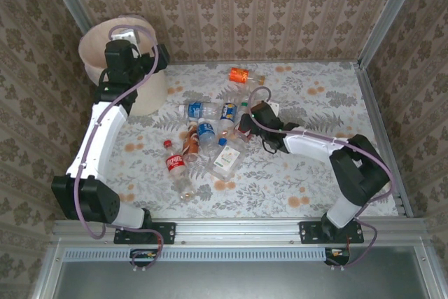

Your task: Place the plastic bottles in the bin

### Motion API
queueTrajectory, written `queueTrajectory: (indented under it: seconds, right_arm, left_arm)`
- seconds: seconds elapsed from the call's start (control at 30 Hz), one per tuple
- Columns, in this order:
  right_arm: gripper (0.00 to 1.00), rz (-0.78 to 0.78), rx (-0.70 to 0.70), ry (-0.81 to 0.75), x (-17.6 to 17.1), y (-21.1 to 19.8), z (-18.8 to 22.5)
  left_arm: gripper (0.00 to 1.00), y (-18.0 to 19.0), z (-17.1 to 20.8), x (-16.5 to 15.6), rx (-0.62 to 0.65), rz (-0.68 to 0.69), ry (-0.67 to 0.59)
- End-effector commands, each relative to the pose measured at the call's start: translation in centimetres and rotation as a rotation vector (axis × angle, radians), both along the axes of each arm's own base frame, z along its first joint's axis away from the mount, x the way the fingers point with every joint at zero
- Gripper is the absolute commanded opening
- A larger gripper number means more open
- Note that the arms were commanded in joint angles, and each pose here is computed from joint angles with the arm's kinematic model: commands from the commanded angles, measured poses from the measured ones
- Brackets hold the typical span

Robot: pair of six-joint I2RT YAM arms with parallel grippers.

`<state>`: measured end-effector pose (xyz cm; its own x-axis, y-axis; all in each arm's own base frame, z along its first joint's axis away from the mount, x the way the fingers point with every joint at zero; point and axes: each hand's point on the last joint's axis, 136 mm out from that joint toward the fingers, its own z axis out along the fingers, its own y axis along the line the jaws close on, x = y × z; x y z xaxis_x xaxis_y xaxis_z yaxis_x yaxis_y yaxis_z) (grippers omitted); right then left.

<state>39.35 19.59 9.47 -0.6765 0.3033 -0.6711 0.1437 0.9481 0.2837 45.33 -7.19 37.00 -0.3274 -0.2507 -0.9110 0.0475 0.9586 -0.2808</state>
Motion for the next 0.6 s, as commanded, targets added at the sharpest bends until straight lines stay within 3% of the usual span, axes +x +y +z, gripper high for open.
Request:
queueTrajectory:
  seconds: [0.0,0.33,0.57]
  right_arm:
    - [1.0,-0.021,-0.003,0.008,0.8,0.5,-0.2]
    - [1.0,0.009,0.007,0.083,1.8,2.5,-2.5]
    - [1.0,0.024,-0.084,0.157,0.6,0.9,-3.9]
  left_arm:
    - [1.0,1.2,1.1,-0.7,0.001,0.044,-0.028]
    - [1.0,1.6,0.4,-0.5,0.011,0.057,-0.009]
    - [1.0,1.7,-0.7,-0.4,-0.001,0.066,0.015]
